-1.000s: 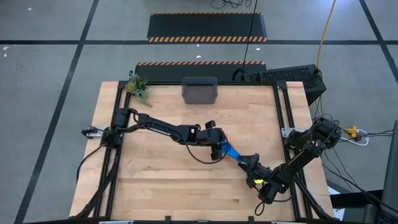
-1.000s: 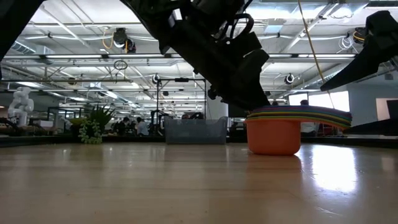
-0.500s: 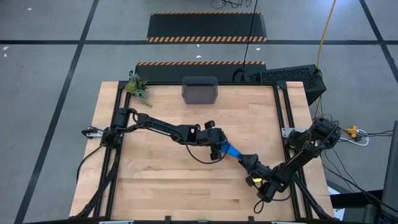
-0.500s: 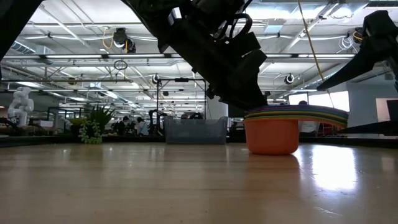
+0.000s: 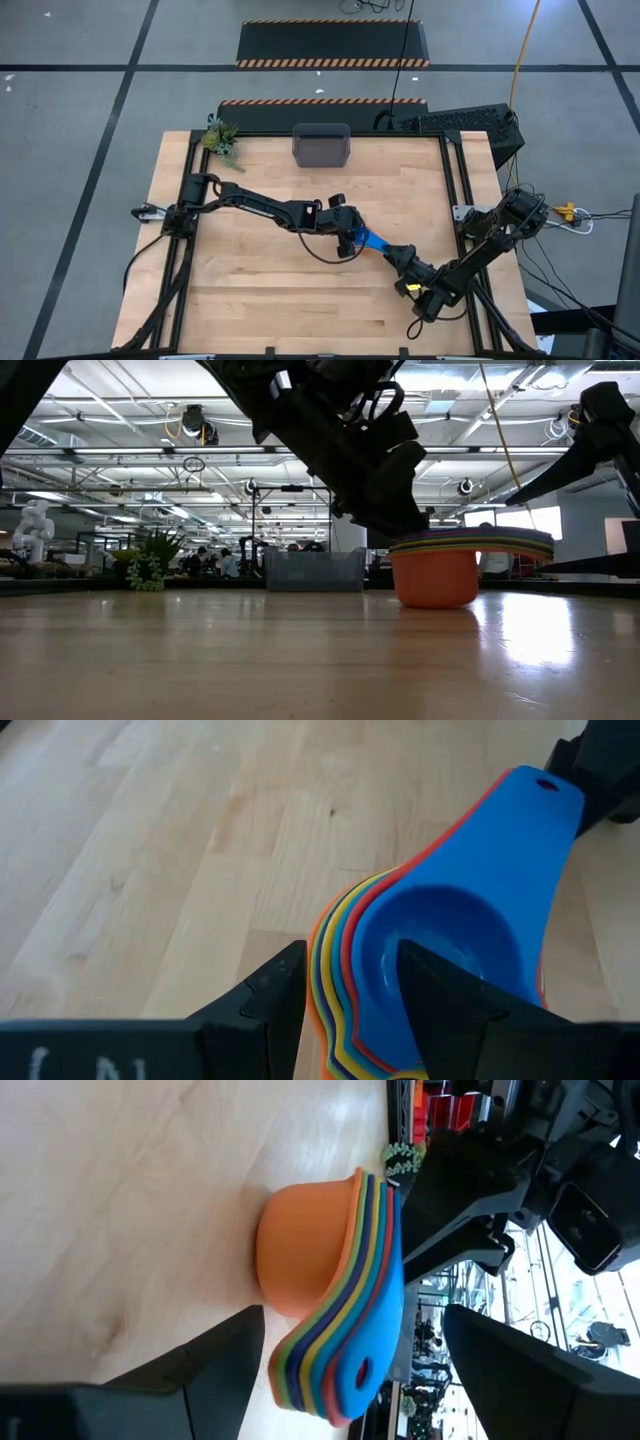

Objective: Nest measuring cups in basket
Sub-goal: Put the stacked measuring cups into the bin

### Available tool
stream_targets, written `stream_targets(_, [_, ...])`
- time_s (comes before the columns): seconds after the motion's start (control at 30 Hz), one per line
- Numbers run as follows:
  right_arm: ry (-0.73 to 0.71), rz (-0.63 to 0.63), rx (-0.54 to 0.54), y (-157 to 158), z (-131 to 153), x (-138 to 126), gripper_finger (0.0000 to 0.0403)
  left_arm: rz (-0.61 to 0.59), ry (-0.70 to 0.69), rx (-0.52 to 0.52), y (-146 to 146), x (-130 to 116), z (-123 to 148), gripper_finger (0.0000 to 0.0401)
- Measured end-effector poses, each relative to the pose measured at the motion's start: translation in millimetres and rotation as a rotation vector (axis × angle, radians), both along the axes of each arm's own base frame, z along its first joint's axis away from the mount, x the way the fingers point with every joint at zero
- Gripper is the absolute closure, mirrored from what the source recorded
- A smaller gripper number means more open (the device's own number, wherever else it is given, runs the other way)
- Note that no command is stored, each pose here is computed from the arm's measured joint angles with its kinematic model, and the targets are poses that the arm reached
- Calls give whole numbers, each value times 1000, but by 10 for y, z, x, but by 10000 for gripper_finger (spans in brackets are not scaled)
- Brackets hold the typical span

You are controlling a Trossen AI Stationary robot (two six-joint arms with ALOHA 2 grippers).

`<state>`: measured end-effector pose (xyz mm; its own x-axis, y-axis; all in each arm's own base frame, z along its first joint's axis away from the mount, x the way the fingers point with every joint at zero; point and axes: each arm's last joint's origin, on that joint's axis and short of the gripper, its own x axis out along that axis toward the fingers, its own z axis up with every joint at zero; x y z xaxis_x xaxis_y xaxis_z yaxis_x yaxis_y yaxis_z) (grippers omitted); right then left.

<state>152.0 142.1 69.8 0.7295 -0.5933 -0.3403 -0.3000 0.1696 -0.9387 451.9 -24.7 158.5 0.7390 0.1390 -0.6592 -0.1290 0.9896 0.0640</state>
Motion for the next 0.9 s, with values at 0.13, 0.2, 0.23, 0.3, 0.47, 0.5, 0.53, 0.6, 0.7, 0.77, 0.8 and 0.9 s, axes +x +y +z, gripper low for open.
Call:
stream_targets(0.13, [6,-2,2,-5,-2,-5,104,0,4,0,1,-3,-1,242])
stream_targets(0.2, [11,-2,-9,-21,-8,-17,104,0,6,1,1,-4,-2,243])
stream_targets(0.23, [9,-2,-14,-27,-9,-21,104,0,7,1,1,-5,-3,243])
stream_targets(0.3, [4,-2,-22,-35,-11,-27,104,-2,8,3,1,-5,-3,243])
stream_targets(0.47, [-2,1,-40,-43,-12,-31,104,-7,10,8,1,-7,-5,243])
stream_targets(0.5, [-4,1,-43,-43,-11,-31,104,-7,11,9,1,-7,-7,242])
stream_targets(0.53, [-3,2,-45,-43,-11,-31,104,-8,12,9,1,-8,-8,243])
stream_targets(0.6, [-2,2,-46,-43,-11,-31,104,-10,12,12,1,-8,-8,243])
stream_targets(0.7, [-1,3,-49,-44,-11,-31,114,-10,13,12,1,-8,-10,243])
stream_targets(0.77, [2,4,-53,-45,-11,-32,130,-10,14,12,1,-9,-13,243])
stream_targets(0.8, [3,5,-55,-45,-11,-32,140,-10,16,13,3,-10,-14,243])
stream_targets(0.9, [8,8,-62,-46,-11,-32,175,-13,18,16,4,-11,-17,243])
